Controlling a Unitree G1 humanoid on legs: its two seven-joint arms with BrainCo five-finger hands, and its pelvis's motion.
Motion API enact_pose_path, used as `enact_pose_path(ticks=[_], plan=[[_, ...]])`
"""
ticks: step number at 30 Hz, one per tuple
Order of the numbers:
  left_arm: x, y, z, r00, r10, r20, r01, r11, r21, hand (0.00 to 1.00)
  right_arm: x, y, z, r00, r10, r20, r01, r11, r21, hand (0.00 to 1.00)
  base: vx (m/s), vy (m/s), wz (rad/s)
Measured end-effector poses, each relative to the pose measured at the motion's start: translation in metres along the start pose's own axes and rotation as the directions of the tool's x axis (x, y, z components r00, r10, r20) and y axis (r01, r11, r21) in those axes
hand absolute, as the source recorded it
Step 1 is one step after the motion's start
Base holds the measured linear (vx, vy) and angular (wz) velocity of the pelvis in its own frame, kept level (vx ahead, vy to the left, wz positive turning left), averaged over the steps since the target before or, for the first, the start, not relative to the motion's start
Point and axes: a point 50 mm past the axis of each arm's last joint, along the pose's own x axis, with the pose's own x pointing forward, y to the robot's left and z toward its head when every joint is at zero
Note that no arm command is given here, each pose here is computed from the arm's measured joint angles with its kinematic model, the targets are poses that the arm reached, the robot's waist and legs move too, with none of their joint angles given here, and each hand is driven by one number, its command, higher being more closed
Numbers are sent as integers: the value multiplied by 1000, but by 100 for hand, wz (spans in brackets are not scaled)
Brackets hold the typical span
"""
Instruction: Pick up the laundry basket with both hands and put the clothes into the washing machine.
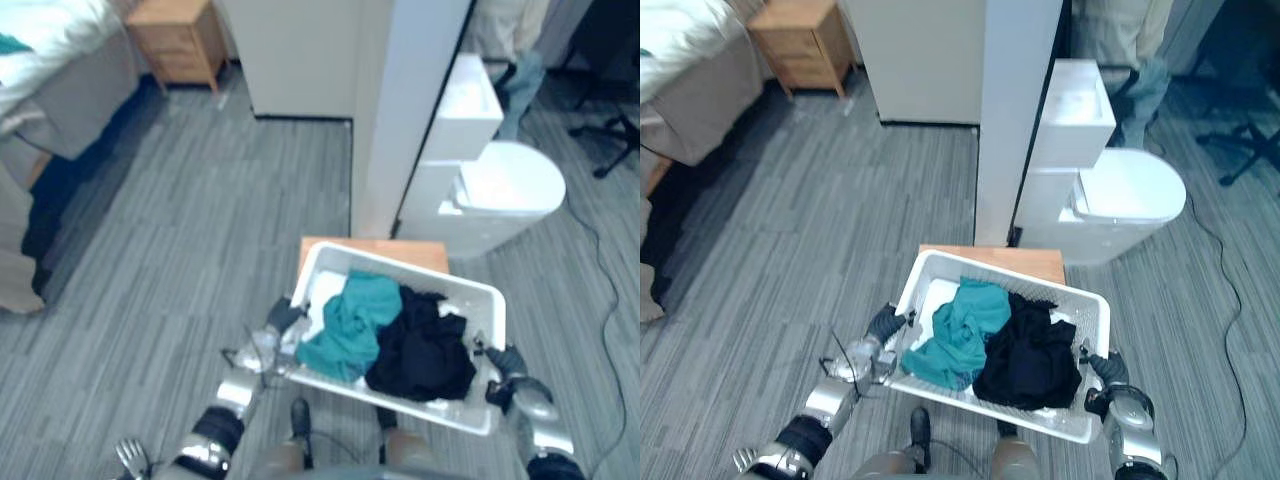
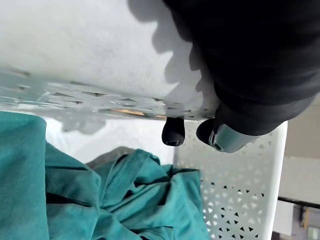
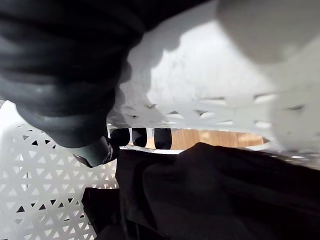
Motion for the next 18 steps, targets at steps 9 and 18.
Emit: enact_pose_path(ticks=[9,18], plan=[[-11,-9,-8,999,-35,-18,35,999,-27,100,-12,-5,-24,998,-32,-56,36,997,67,100,-62,-21,10],[-1,-13,8,997,-79,26,77,994,73,100,-28,-3,-48,990,-93,-104,114,969,219,100,-380,253,-54]])
